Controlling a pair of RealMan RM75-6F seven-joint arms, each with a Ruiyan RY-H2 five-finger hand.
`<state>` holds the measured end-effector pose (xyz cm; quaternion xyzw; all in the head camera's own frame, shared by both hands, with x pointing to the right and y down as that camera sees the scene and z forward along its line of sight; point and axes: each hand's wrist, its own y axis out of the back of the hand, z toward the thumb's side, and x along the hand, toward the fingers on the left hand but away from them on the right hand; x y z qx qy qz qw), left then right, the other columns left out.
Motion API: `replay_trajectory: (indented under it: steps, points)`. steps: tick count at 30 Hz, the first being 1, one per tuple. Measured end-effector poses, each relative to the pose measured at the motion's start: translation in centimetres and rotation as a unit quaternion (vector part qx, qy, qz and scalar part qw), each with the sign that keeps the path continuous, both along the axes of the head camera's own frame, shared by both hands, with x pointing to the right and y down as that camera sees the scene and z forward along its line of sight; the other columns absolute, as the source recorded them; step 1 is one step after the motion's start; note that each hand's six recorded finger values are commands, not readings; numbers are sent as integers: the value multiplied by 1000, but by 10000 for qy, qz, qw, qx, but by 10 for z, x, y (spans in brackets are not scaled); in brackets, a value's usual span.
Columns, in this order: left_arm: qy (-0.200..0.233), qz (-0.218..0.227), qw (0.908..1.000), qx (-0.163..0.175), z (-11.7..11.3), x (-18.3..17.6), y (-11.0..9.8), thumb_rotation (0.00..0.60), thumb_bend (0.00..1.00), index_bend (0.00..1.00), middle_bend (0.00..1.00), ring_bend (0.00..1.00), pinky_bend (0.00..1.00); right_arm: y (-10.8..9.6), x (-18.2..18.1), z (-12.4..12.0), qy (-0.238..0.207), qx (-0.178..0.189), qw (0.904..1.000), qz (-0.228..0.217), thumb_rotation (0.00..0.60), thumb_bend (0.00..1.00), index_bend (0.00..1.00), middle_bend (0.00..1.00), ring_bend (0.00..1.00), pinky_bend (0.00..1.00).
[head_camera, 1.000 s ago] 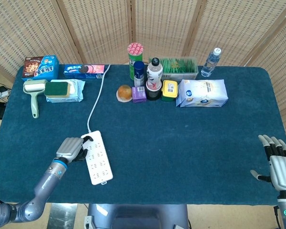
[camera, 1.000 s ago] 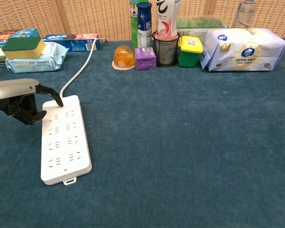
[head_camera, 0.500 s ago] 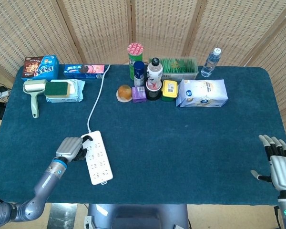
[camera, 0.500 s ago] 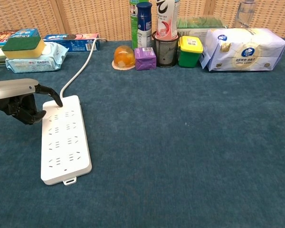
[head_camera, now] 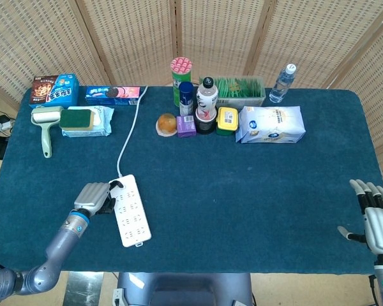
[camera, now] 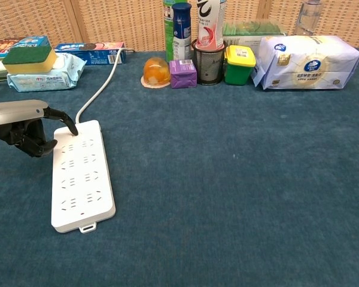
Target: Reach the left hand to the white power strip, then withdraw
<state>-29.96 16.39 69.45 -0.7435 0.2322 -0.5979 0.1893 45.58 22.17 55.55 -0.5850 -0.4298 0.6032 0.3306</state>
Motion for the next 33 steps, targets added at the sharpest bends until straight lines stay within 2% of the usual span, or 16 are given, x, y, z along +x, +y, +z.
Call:
replay_trajectory:
  steps: [7, 12, 15, 17, 18, 19, 20, 21, 22, 23, 25, 28, 33]
  points:
    - [119, -94, 9999, 74, -4, 1, -4, 600, 617, 250, 1000, 1000, 1000, 0, 0, 0, -2, 0, 10000, -2, 600, 0, 63, 84, 80, 9]
    - [270, -270, 9987, 332, -22, -6, -15, 600, 594, 250, 1000, 1000, 1000, 0, 0, 0, -9, -4, 10000, 0, 600, 0, 63, 84, 80, 9]
    - [319, -329, 9972, 598, -36, -12, -22, 600, 509, 250, 1000, 1000, 999, 0, 0, -1, -15, 7, 10000, -2, 600, 0, 63, 84, 80, 9]
    - [335, -371, 9947, 897, -46, -18, -27, 600, 419, 243, 1000, 979, 940, 0, 0, -1, -15, 13, 10000, -3, 600, 0, 63, 84, 79, 9]
    - [345, -384, 9933, 1034, -51, -21, -29, 600, 359, 193, 965, 898, 848, 0, -1, -1, -16, 19, 10000, -3, 600, 0, 63, 84, 80, 9]
    - [347, -388, 9917, 1172, -56, -24, -29, 600, 297, 118, 845, 735, 716, 0, -1, -2, -19, 29, 10000, -4, 600, 0, 63, 84, 79, 9]
    - [329, -368, 9898, 1335, -63, -30, -28, 600, 241, 45, 629, 506, 579, 0, -1, -2, -24, 36, 10000, -6, 600, 0, 63, 84, 80, 9]
    - [304, -336, 9886, 1435, -68, -36, -25, 600, 208, 11, 453, 352, 493, 0, -2, -3, -30, 42, 10000, -9, 600, 0, 63, 84, 80, 9]
    - [260, -296, 9877, 1514, -73, -42, -21, 600, 165, 0, 221, 160, 383, -1, -3, -3, -36, 52, 10000, -18, 600, 0, 63, 84, 79, 9]
    - [175, -253, 9867, 1596, -79, -53, -14, 600, 134, 0, 75, 51, 297, -1, -4, -4, -37, 61, 10000, -25, 600, 0, 63, 84, 80, 9]
    - [52, -250, 9852, 1696, -89, -69, -2, 600, 97, 0, 3, 0, 198, -2, -5, -5, -25, 92, 9999, -41, 600, 0, 63, 84, 79, 8]
    - [-89, -478, 9810, 1877, -103, -96, 17, 600, 77, 0, 0, 0, 101, -4, -9, -8, 34, 170, 9998, -98, 600, 0, 63, 84, 80, 2]
    - [-340, -951, 9641, 2454, -124, -137, 43, 600, 76, 0, 0, 0, 72, -3, -10, -11, 288, 225, 9989, -288, 600, 0, 63, 78, 77, 0]
